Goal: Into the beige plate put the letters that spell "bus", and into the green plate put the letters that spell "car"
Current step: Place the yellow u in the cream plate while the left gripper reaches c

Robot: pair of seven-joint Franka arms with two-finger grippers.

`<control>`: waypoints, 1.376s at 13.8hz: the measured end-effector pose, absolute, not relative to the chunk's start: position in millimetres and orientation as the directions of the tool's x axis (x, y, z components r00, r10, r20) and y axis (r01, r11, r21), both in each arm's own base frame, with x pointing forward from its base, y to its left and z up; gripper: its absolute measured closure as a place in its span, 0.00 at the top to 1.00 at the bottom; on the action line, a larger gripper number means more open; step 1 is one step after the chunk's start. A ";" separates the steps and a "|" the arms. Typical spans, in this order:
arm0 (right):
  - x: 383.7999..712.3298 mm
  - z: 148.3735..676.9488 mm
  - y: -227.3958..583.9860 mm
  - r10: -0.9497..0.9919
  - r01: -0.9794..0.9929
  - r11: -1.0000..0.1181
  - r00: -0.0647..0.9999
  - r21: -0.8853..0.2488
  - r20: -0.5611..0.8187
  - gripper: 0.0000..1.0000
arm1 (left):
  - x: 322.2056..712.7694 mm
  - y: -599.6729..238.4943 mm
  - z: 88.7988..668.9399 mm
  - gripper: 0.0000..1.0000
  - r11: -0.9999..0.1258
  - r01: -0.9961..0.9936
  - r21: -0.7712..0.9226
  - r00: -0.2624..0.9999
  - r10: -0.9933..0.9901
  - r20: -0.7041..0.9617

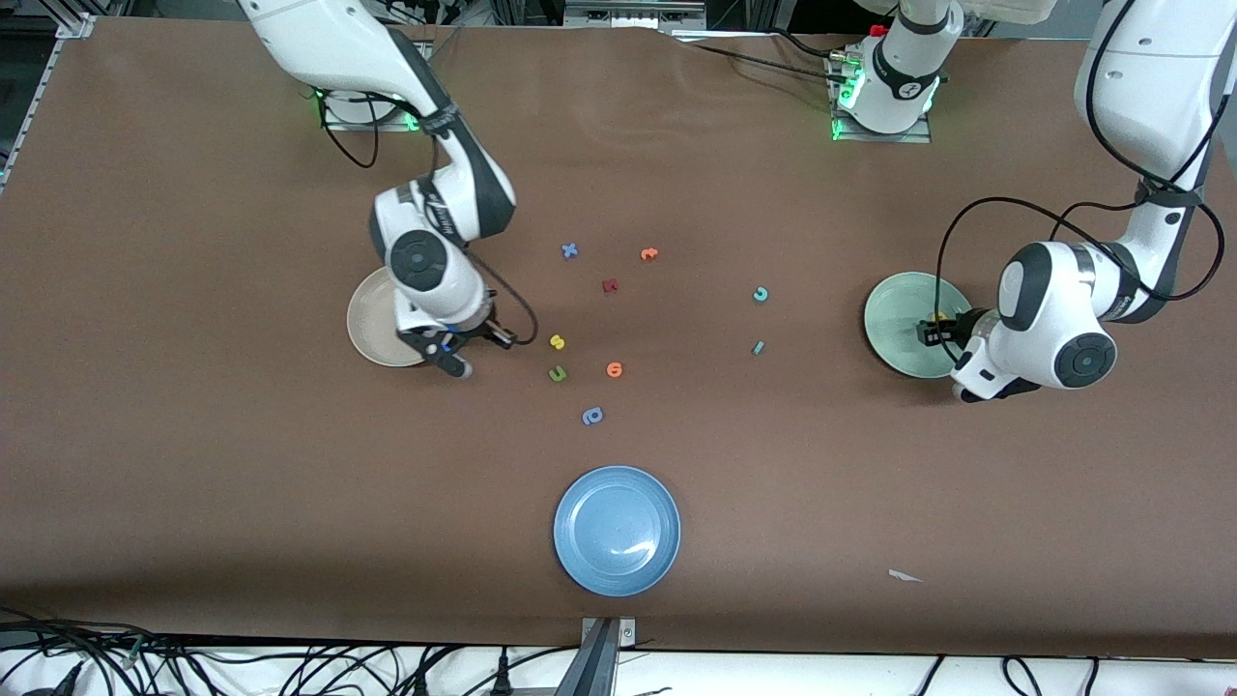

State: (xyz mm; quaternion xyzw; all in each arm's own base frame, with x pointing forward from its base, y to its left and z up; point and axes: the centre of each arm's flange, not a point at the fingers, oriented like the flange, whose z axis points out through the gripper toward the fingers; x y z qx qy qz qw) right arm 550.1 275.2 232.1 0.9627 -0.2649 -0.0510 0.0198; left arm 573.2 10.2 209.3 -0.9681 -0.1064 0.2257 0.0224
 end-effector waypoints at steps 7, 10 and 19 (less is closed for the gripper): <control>550.6 220.1 161.3 -0.433 -0.412 -0.898 0.889 0.155 -0.146 0.51 | 585.7 -137.8 260.3 1.00 -0.923 0.385 -0.024 0.870 0.372 -0.323; 549.6 222.5 171.8 -0.421 -0.402 -0.904 0.897 0.143 -0.139 0.82 | 576.9 -195.9 240.0 0.99 -0.896 0.442 -0.029 0.854 0.431 -0.292; 541.1 260.2 337.8 -0.353 -0.356 -0.933 0.934 -0.052 -0.058 0.86 | 501.3 -264.2 180.3 0.95 -0.884 0.453 -0.111 0.827 0.464 -0.318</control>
